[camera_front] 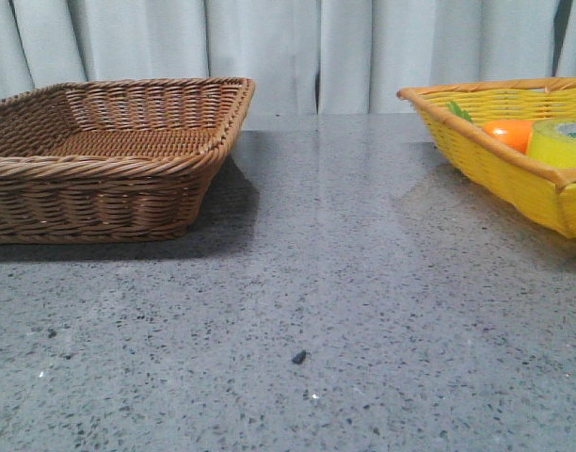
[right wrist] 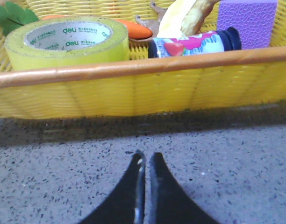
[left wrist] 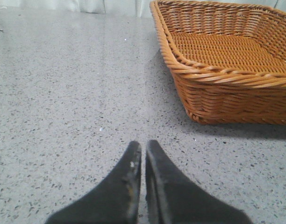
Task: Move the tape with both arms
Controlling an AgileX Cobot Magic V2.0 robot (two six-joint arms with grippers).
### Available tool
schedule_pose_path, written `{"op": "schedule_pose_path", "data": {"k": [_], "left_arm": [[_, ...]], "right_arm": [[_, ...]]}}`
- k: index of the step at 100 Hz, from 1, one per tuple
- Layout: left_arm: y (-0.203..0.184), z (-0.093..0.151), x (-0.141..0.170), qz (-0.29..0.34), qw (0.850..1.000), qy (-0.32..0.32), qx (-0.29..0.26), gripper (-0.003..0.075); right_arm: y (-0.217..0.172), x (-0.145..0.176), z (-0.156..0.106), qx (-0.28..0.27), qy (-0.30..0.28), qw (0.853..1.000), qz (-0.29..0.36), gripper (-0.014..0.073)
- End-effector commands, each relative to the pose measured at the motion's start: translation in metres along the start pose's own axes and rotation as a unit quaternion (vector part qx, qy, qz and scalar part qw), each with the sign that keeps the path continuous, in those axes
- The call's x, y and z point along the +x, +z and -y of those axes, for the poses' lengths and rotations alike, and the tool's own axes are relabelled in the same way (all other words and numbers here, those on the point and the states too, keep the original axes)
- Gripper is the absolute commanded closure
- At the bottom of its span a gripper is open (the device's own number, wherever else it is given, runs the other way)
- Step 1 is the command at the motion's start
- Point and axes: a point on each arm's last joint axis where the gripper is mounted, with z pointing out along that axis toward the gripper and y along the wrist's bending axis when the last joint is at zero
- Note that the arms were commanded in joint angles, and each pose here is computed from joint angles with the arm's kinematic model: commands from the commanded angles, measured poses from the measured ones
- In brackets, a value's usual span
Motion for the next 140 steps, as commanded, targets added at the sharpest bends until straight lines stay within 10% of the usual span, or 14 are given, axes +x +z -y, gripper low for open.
{"op": "schedule_pose_path", "data": {"k": [1, 140], "left_arm": [[-0.002, 0.000, -0.006, 0.055, 0.998, -0.010, 0.005, 0.0741], [-0.008, 0.002, -0.030, 0.163, 0.986, -0.033, 0.018, 0.0741]], "right_arm": [[0.001, 0.005, 0.000, 0.000, -0.002, 1.000, 0.005, 0.0662], [-0.007, -0.033, 0.001, 0.003, 0.011, 0.978, 0.206, 0.0662]]}}
